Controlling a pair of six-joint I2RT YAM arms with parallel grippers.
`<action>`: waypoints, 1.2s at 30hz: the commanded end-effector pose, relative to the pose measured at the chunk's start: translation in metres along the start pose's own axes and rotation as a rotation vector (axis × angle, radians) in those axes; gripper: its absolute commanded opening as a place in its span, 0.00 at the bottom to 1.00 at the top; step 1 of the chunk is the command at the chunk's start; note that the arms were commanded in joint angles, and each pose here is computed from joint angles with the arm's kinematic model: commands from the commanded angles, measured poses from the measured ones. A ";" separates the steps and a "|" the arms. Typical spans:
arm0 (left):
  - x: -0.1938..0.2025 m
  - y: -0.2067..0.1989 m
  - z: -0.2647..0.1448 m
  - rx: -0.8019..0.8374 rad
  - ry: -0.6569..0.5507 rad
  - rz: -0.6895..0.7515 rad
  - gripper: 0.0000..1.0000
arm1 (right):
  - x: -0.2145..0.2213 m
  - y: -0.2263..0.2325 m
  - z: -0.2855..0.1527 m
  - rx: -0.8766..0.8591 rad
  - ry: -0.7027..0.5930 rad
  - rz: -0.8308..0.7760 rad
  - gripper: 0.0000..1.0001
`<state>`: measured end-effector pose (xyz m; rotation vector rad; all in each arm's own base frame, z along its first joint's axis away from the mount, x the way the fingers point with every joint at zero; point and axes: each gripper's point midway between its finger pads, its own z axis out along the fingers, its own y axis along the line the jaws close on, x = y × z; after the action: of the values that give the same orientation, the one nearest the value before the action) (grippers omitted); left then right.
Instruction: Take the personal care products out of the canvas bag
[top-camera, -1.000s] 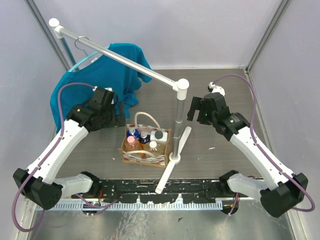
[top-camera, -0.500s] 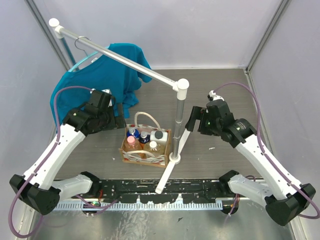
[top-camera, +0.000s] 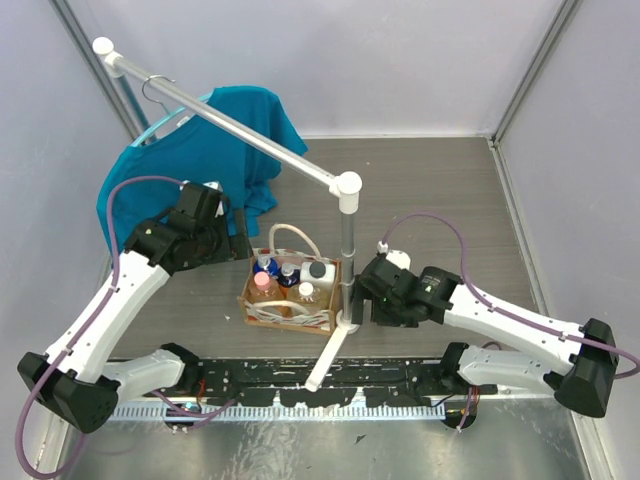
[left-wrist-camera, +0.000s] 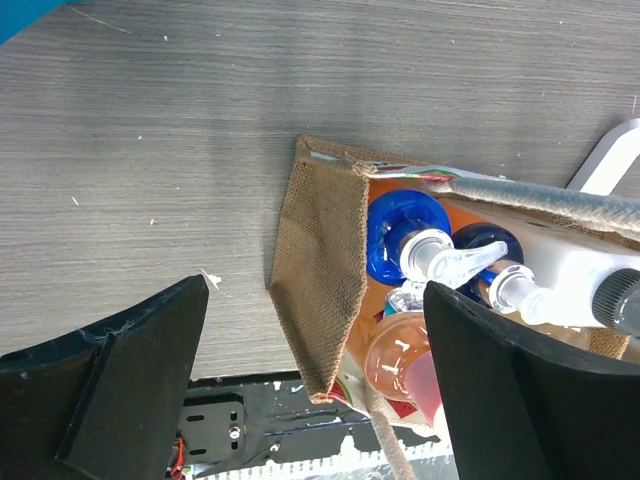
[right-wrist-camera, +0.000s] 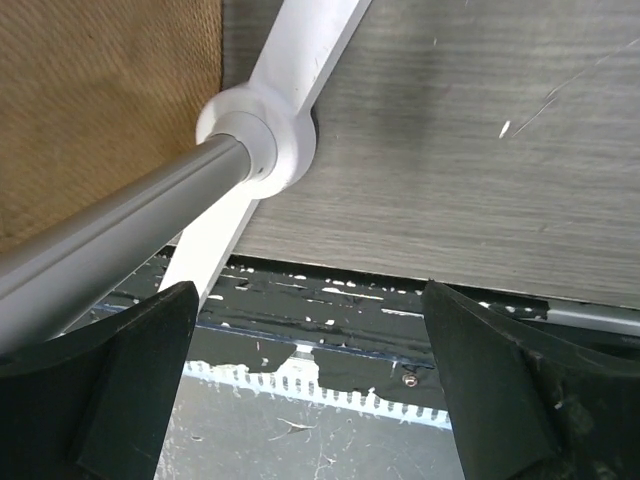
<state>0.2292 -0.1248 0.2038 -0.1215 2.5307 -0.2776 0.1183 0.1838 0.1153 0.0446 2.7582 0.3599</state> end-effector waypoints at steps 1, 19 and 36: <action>0.001 0.000 -0.008 0.019 -0.019 -0.003 0.96 | -0.002 0.039 0.006 -0.159 -0.057 0.097 1.00; 0.005 -0.005 -0.008 0.049 -0.013 -0.021 0.96 | -0.033 0.050 0.015 -0.515 -0.314 0.511 1.00; 0.011 -0.001 -0.011 0.051 -0.012 -0.024 0.96 | -0.116 0.048 0.006 -0.312 -0.552 0.467 1.00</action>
<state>0.2171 -0.1240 0.2016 -0.1434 2.5345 -0.3177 0.1921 0.2218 0.1340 0.5977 2.1946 0.7733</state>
